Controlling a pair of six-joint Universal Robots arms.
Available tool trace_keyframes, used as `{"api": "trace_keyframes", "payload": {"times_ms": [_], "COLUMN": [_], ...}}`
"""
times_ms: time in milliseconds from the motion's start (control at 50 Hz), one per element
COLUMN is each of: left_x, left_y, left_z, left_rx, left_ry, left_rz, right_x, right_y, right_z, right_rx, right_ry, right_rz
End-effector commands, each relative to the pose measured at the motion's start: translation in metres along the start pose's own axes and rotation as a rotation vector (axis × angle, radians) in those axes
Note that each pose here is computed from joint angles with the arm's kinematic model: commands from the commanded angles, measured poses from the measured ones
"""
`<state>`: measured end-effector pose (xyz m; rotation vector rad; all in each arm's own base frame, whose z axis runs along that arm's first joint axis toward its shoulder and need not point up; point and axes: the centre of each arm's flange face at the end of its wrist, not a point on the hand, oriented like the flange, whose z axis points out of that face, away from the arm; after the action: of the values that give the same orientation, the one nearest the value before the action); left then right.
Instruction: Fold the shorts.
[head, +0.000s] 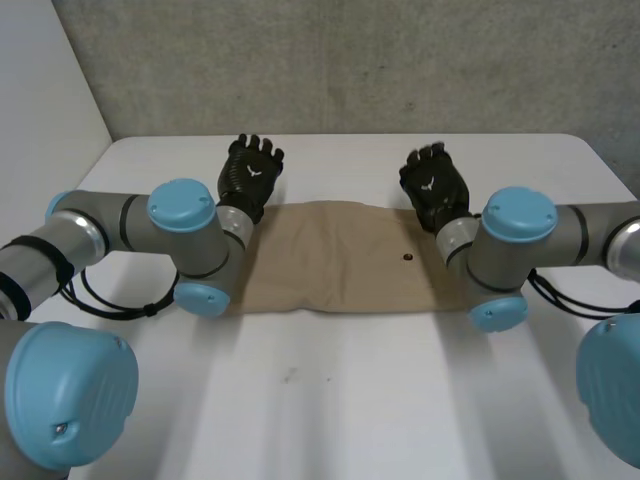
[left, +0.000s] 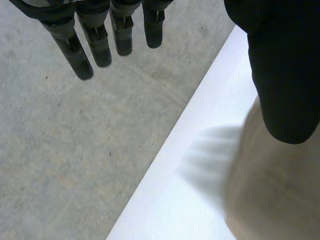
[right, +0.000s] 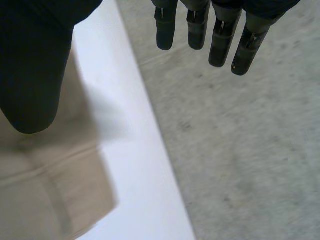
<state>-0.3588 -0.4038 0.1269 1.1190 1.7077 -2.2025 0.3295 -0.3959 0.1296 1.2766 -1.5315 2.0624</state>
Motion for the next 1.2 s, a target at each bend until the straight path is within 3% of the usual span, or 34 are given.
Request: {"api": "trace_keyframes", "payload": {"times_ms": [20,120,200,460,600,960,1040,1200], "left_x": [-0.034,-0.059,-0.074,-0.054,-0.038,-0.034,-0.034,-0.041], "left_y": [-0.046,-0.076,-0.095,-0.069,-0.053,-0.050,-0.051,-0.057], "left_z": [-0.010,-0.033,-0.066,-0.149,-0.174,-0.178,-0.178,-0.179], "left_rx": [0.073,0.087,0.072,-0.213,-0.303,-0.315,-0.314,-0.295], "left_ry": [-0.055,-0.065,-0.044,0.100,0.149,0.160,0.158,0.145], "left_rz": [-0.016,-0.096,-0.227,-0.415,-0.441,-0.442,-0.441,-0.441], "right_x": [0.066,0.106,0.123,0.081,0.066,0.037,0.045,0.101], "right_y": [-0.050,-0.078,-0.065,-0.009,0.008,0.051,0.055,0.070], "right_z": [-0.013,-0.045,-0.071,-0.137,-0.139,-0.109,-0.105,-0.108], "right_rx": [0.108,0.140,0.037,-0.407,-0.391,-0.409,-0.412,-0.444], "right_ry": [0.132,0.144,0.109,-0.173,-0.223,-0.224,-0.191,-0.021], "right_rz": [0.133,0.351,0.439,0.616,0.645,0.623,0.617,0.604]}}
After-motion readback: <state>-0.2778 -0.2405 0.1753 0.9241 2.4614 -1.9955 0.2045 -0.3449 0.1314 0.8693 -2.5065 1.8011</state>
